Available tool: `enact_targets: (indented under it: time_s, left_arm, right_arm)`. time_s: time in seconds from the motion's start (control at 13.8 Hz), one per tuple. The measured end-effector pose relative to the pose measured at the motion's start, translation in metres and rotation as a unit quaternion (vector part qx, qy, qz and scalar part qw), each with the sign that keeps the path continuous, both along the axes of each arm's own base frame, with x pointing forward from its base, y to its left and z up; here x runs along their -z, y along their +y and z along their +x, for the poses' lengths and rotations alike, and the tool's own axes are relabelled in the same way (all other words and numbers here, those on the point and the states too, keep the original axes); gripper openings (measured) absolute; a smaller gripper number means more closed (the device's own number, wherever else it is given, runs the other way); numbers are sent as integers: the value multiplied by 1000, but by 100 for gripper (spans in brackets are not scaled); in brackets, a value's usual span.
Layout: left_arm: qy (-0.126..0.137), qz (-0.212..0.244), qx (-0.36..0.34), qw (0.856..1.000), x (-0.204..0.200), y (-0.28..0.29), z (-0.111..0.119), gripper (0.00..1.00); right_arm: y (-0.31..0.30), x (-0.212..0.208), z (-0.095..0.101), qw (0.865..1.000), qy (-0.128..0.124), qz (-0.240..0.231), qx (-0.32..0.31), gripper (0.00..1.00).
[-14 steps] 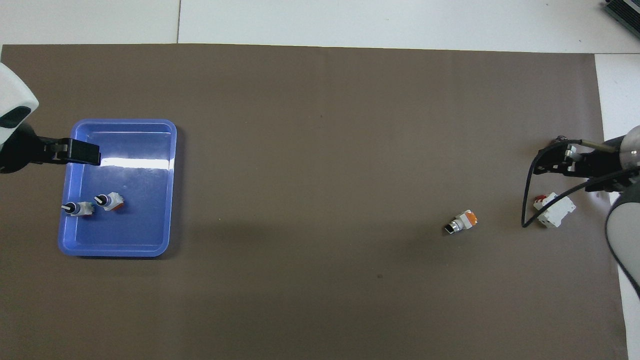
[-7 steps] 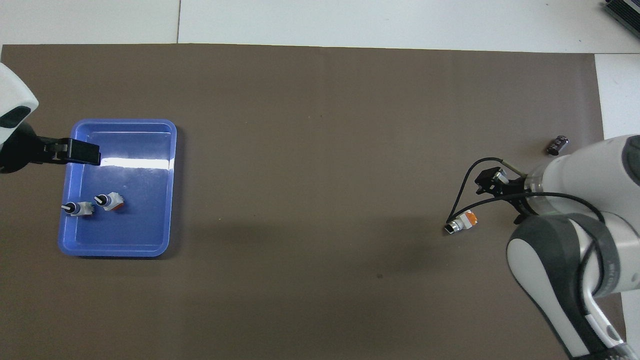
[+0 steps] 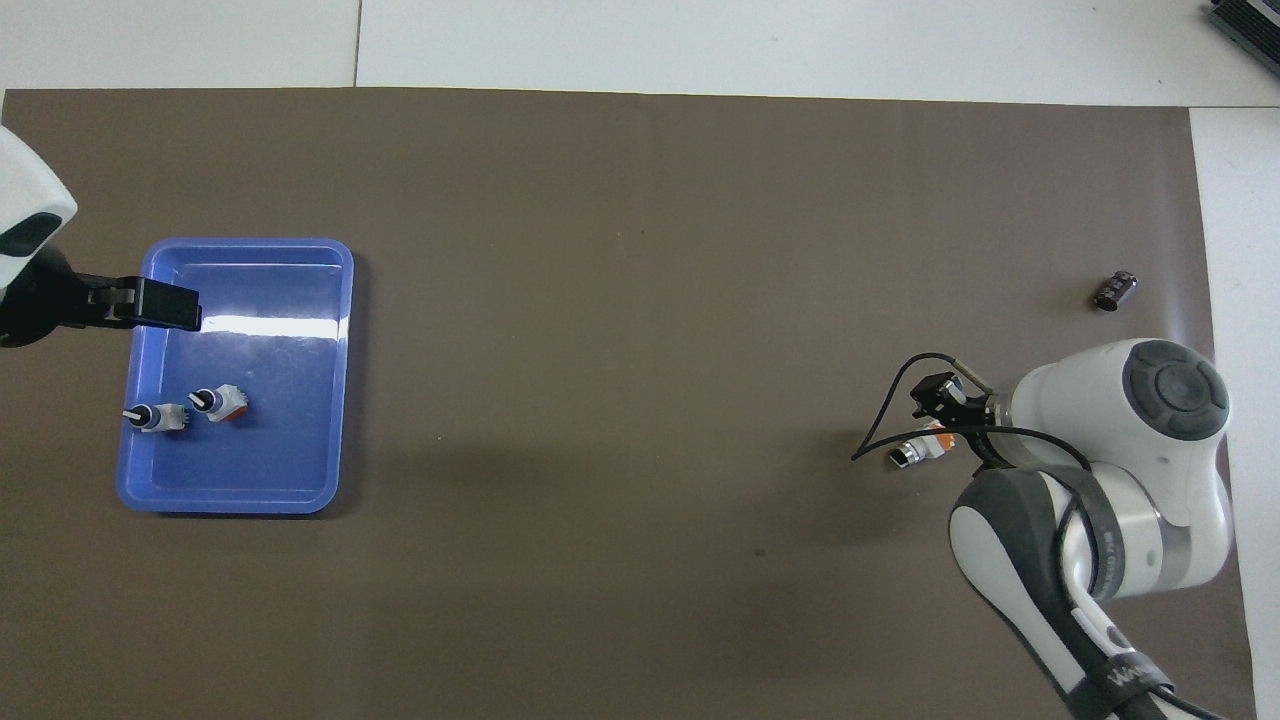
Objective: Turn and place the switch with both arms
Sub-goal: 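Close the right gripper on the white-and-orange switch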
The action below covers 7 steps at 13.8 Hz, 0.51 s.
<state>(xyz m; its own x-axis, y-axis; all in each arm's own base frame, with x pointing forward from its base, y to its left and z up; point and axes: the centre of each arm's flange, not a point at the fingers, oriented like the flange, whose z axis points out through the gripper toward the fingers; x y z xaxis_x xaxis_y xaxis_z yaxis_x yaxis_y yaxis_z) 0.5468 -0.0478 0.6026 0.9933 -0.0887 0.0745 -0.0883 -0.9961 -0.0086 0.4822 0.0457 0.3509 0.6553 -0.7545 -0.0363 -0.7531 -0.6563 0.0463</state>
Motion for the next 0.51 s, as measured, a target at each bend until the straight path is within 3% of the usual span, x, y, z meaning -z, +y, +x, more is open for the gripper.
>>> enact_targets:
  time_s: [0.51]
  left_arm:
    - [0,0,0,1000,0,0,0,100]
  right_arm:
    - [-22,48,-12,999,-15,5,28,100]
